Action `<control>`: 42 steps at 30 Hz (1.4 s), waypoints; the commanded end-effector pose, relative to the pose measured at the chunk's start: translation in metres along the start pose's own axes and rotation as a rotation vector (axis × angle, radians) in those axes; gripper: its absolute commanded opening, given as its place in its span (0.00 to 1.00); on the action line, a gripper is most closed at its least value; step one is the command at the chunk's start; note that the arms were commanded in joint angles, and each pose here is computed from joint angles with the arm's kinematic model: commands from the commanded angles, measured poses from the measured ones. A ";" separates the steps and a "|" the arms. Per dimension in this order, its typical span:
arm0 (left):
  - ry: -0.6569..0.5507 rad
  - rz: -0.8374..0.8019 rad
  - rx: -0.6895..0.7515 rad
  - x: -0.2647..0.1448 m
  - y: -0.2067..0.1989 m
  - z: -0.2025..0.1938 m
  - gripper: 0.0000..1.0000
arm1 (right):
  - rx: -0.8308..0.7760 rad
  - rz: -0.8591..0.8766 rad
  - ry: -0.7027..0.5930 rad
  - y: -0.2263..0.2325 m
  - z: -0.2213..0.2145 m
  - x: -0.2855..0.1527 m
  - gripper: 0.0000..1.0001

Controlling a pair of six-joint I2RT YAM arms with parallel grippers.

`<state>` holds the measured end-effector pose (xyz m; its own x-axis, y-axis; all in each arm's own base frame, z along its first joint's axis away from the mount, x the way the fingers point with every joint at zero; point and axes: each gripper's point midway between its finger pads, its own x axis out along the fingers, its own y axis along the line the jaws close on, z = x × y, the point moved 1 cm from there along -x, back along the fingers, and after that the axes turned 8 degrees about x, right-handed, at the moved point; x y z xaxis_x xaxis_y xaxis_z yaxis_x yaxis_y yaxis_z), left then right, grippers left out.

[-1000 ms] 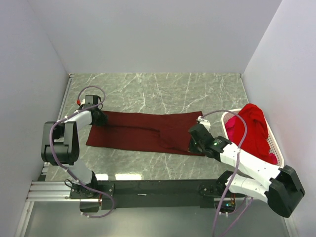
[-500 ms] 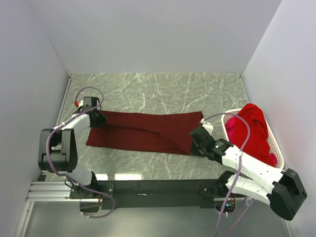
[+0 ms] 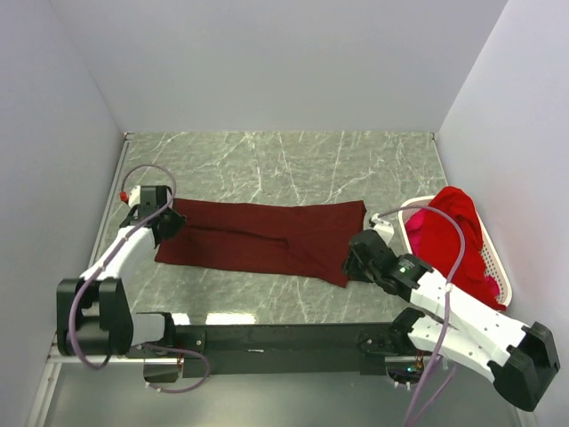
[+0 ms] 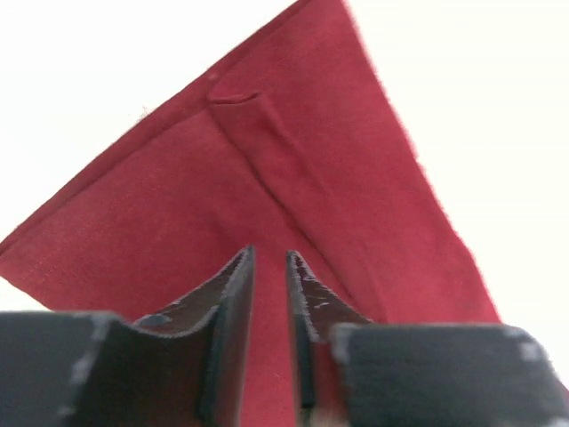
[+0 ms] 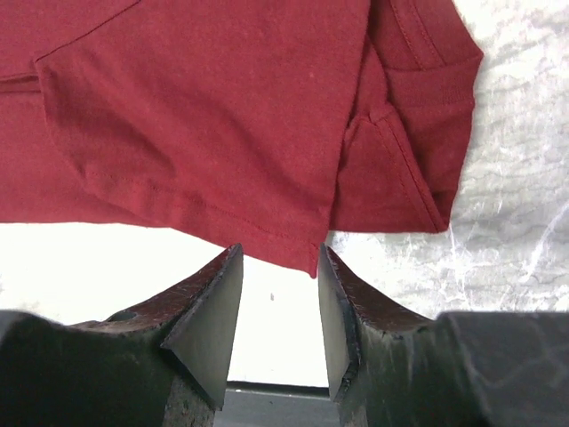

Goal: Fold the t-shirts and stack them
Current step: Fold the tshirt

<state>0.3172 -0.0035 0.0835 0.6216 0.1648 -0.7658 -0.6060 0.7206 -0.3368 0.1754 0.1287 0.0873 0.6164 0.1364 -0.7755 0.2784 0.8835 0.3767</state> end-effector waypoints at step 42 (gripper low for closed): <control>0.110 -0.209 0.225 0.023 -0.084 -0.016 0.40 | 0.245 -0.238 -0.070 0.027 0.044 0.075 0.62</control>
<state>0.3655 -0.0449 0.0841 0.6474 0.0261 -0.7617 -0.4505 0.8192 -0.3548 0.2519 0.1625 0.0554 0.5540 -0.0237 -0.8322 0.4404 0.8566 0.2688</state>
